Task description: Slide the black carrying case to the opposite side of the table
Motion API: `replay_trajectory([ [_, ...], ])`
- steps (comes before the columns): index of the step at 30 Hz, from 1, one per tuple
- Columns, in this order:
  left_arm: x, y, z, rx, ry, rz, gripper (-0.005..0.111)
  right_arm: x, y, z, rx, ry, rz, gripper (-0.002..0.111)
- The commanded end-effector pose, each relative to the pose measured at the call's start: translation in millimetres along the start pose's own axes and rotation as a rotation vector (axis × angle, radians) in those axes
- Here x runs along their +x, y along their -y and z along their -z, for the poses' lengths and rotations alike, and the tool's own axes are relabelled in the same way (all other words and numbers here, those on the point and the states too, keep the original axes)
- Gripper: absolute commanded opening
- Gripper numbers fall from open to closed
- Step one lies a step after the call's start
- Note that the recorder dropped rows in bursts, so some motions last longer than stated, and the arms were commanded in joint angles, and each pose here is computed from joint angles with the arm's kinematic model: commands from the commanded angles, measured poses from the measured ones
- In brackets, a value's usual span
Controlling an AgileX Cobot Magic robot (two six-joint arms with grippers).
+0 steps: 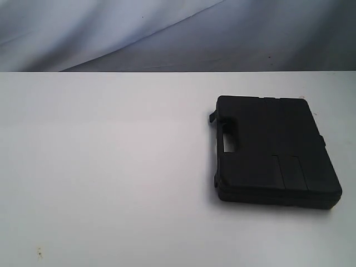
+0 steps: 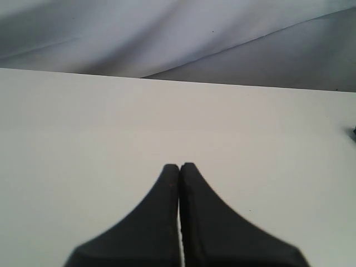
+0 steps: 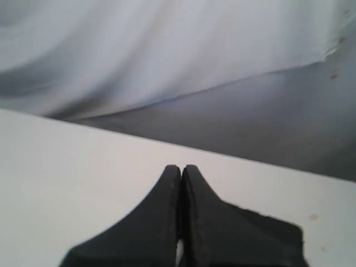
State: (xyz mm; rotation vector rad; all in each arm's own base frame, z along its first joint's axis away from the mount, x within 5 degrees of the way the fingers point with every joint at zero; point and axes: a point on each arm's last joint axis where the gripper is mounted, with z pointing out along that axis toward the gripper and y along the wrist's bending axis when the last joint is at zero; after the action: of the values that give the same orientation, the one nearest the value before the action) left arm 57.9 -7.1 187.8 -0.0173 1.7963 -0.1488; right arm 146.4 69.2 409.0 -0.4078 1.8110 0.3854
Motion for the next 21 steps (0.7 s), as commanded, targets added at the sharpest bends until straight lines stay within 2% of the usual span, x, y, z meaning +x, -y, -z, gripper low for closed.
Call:
replay_trajectory([
  [1,1,-0.3,0,-0.003,0.002,0.002,0.0,8,-15,-62,-0.099,-0.216,-0.083,0.0],
  [5,1,-0.3,0,-0.003,0.002,0.002,0.0,24,-35,-120,-0.144,-0.365,-0.077,0.0],
  [10,1,-0.3,0,-0.003,0.002,0.002,0.0,43,-49,-178,-0.018,-0.496,-0.037,0.0],
  [13,1,-0.3,0,-0.003,0.002,0.002,0.0,72,-58,-209,0.002,-0.66,-0.034,0.0],
  [15,1,-0.3,0,-0.003,0.002,0.002,0.0,90,-61,-226,0.031,-0.75,-0.076,0.0],
  [21,1,-0.3,0,-0.003,0.002,0.002,0.0,117,-63,-252,0.08,-0.968,-0.075,0.0],
])
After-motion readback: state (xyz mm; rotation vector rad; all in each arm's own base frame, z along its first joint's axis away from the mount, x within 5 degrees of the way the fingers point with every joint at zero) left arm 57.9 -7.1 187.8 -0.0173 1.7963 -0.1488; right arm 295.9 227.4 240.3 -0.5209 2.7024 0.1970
